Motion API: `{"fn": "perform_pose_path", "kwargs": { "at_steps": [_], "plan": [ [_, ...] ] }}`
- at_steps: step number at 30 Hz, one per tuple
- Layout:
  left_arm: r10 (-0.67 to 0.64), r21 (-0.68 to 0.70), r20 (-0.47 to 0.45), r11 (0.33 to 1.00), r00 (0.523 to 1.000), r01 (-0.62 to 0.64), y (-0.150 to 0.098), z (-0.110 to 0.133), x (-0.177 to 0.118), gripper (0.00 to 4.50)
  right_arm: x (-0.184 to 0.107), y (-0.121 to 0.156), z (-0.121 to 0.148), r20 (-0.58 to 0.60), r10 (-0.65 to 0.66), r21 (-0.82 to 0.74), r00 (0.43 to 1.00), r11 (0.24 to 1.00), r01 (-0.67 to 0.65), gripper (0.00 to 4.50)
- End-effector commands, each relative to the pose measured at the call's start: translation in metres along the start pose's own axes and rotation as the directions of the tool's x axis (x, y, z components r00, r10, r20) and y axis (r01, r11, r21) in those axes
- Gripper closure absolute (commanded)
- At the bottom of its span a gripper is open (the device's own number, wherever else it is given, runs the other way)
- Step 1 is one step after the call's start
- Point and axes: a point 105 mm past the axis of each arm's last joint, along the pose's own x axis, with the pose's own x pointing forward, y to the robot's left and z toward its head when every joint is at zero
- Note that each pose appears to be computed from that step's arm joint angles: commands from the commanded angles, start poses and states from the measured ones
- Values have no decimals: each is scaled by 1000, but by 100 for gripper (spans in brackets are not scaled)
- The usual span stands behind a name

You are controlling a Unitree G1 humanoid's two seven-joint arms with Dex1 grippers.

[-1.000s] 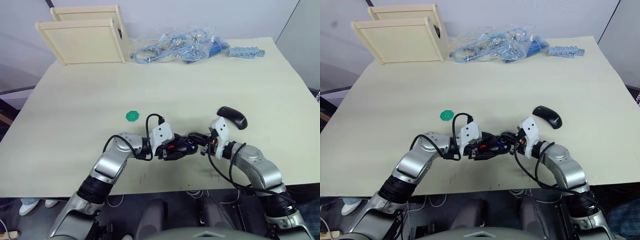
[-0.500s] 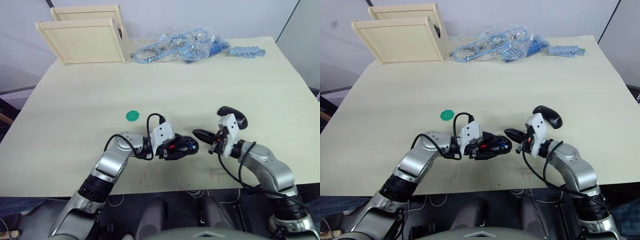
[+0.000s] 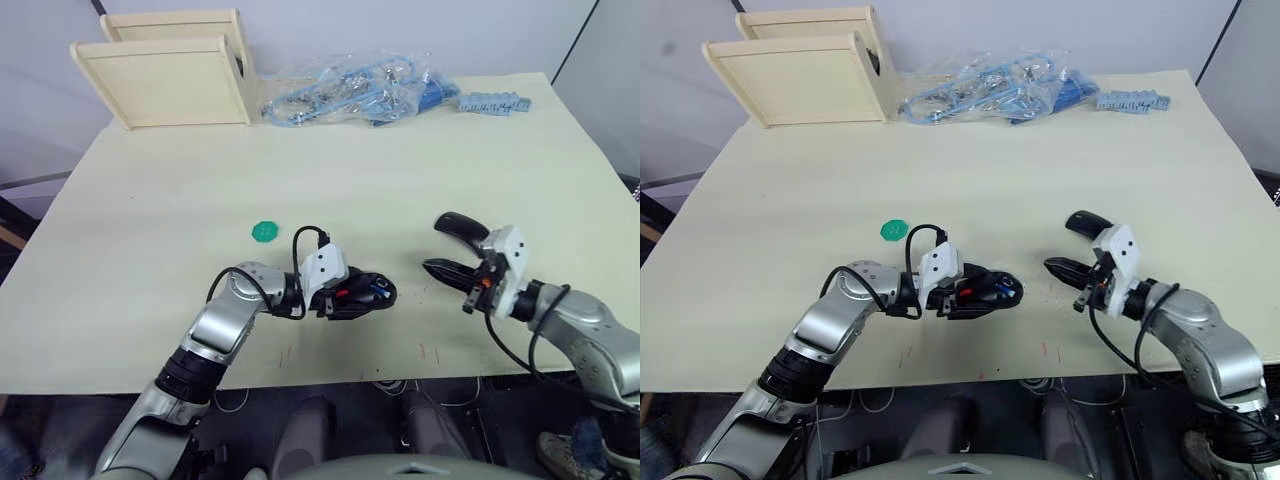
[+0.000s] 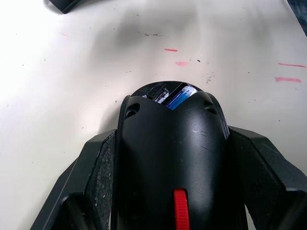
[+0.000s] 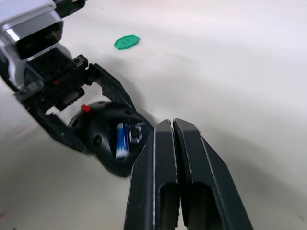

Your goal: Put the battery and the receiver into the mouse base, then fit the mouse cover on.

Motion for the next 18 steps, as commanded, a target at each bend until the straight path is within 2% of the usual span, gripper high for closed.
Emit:
{"fn": "perform_pose_path", "kwargs": {
  "at_steps": [1,5,7,14,15,17,18],
  "plan": [
    [6,11,13,1000,1000,-6,3,5,-5,158,-21,13,18,20,73,-68,997,995,-71,275],
    [11,10,15,1000,1000,-11,4,6,-6,158,-48,26,22,-31,140,-106,990,984,-142,116],
    [12,10,16,1000,1000,-13,5,6,-6,158,-57,30,25,-36,152,-115,988,981,-155,15],
    [16,0,29,1000,999,-17,6,8,-6,158,-76,36,29,-45,143,-135,989,980,-148,5],
    [20,-8,42,1000,999,-19,7,11,-7,58,-80,34,29,-44,122,-136,992,983,-127,0],
    [24,-17,56,1000,998,-23,8,14,-10,8,-86,32,30,-44,93,-136,995,986,-98,0],
    [29,-22,70,999,997,-27,9,17,-13,8,-89,31,29,-50,79,-137,996,987,-85,0]
  ]
}}
